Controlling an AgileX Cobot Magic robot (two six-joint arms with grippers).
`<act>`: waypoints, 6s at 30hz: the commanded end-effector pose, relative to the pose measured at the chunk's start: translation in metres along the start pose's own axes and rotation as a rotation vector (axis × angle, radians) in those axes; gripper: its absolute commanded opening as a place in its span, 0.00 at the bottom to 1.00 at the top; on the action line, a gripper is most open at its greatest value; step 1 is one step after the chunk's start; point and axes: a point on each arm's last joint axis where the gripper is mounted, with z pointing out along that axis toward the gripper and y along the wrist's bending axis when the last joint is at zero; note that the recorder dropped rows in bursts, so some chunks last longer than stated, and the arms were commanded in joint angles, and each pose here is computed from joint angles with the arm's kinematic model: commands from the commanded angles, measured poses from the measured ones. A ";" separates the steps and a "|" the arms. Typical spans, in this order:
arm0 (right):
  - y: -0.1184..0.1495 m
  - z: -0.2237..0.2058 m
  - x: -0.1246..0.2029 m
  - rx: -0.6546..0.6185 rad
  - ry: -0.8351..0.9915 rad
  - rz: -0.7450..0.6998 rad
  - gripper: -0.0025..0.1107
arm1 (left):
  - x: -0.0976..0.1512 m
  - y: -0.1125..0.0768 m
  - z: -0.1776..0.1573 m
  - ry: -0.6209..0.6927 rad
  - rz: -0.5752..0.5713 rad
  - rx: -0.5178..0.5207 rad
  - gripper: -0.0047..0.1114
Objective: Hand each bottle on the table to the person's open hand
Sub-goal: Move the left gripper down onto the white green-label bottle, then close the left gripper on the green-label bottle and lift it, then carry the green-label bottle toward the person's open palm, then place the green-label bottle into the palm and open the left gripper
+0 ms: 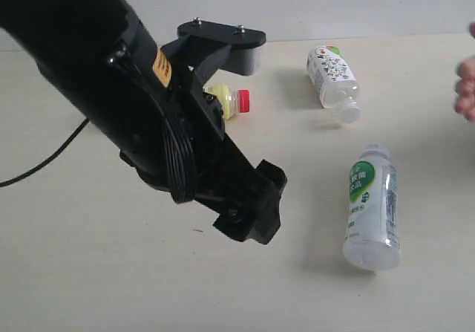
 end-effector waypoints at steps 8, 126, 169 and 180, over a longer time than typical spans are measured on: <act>-0.001 0.000 0.001 0.009 -0.008 -0.004 0.02 | 0.009 0.003 0.016 -0.061 -0.032 0.020 0.94; -0.001 0.000 0.001 0.008 -0.006 -0.004 0.02 | -0.148 -0.078 0.071 -0.458 -0.106 0.015 0.06; -0.001 0.000 0.001 0.009 -0.008 -0.004 0.02 | -0.192 0.009 0.156 -0.698 -0.787 0.282 0.06; -0.001 0.000 0.001 0.009 -0.008 -0.004 0.02 | -0.193 0.015 0.159 -0.701 -0.818 0.289 0.07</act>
